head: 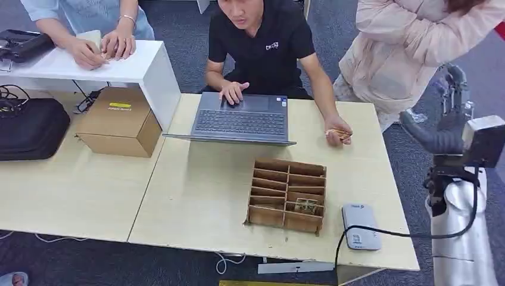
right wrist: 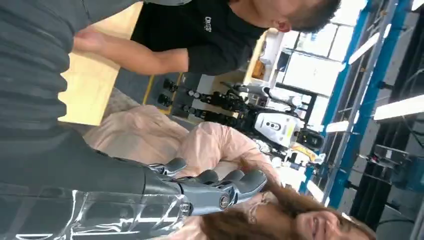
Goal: Pass the card to the sensor for recognition and then transmit it.
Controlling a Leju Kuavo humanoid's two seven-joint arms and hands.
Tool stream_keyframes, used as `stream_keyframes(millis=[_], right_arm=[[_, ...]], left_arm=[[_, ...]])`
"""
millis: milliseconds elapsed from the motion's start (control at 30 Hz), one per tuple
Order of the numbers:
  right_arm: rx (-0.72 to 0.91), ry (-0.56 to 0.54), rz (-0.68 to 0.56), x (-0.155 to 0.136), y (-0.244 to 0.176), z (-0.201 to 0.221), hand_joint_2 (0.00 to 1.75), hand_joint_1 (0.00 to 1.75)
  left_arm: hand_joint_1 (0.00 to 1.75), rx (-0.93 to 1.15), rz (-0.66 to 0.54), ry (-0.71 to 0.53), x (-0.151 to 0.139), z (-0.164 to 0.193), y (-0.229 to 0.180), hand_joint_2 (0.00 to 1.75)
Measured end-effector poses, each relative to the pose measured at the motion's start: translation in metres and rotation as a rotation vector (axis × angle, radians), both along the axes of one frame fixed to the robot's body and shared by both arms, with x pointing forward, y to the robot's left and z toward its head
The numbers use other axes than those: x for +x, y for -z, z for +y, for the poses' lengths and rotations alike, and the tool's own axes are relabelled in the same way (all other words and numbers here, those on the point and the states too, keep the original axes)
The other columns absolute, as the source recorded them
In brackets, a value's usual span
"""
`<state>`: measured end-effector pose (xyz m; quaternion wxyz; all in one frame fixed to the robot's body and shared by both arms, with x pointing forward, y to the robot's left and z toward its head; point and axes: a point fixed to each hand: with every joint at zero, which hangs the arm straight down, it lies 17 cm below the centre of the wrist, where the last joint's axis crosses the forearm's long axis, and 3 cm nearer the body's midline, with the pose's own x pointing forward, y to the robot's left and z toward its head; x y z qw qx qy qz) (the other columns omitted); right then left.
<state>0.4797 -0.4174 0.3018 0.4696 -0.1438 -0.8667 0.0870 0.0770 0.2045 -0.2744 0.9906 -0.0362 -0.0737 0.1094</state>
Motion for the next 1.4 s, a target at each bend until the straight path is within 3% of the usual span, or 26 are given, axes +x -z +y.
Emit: stream_keyframes(millis=[167, 300, 400, 667, 733, 800, 1033, 1067, 1267, 1400], right_arm=[[-0.128, 0.056, 0.048, -0.055, 0.032, -0.009, 1.75, 0.0], [-0.378, 0.161, 0.135, -0.089, 0.069, -0.002, 1.75, 0.0], [-0.602, 0.27, 0.218, -0.104, 0.096, 0.009, 1.75, 0.0], [-0.969, 0.425, 0.38, -0.137, 0.139, 0.026, 1.75, 0.0], [-1.025, 0.428, 0.394, -0.14, 0.144, 0.035, 1.75, 0.0], [-1.059, 0.413, 0.405, -0.142, 0.149, 0.048, 1.75, 0.35], [-1.066, 0.318, 0.406, -0.143, 0.162, 0.094, 1.75, 0.17], [-1.065, 0.304, 0.404, -0.142, 0.163, 0.1, 1.75, 0.26], [-1.066, 0.216, 0.397, -0.13, 0.176, 0.138, 1.75, 0.19], [-1.075, 0.18, 0.409, -0.124, 0.188, 0.15, 1.75, 0.33]], left_arm=[[0.0, 0.005, 0.002, -0.002, -0.001, 0.001, 0.0, 1.75], [0.0, 0.0, -0.001, -0.018, 0.0, 0.001, 0.0, 1.75], [0.0, -0.006, -0.002, -0.031, 0.001, -0.001, 0.0, 1.75], [0.0, -0.012, 0.006, -0.05, 0.0, -0.003, 0.0, 1.75], [0.0, -0.013, 0.008, -0.053, 0.0, -0.003, 0.0, 1.75], [0.0, -0.014, 0.009, -0.057, 0.0, -0.003, 0.0, 1.75], [0.0, -0.017, 0.01, -0.065, 0.001, -0.003, -0.001, 1.75], [0.0, -0.018, 0.01, -0.066, 0.001, -0.003, -0.001, 1.75], [0.0, -0.023, 0.007, -0.061, 0.001, -0.004, -0.001, 1.75], [0.0, -0.027, 0.005, -0.059, 0.002, -0.005, -0.001, 1.75]])
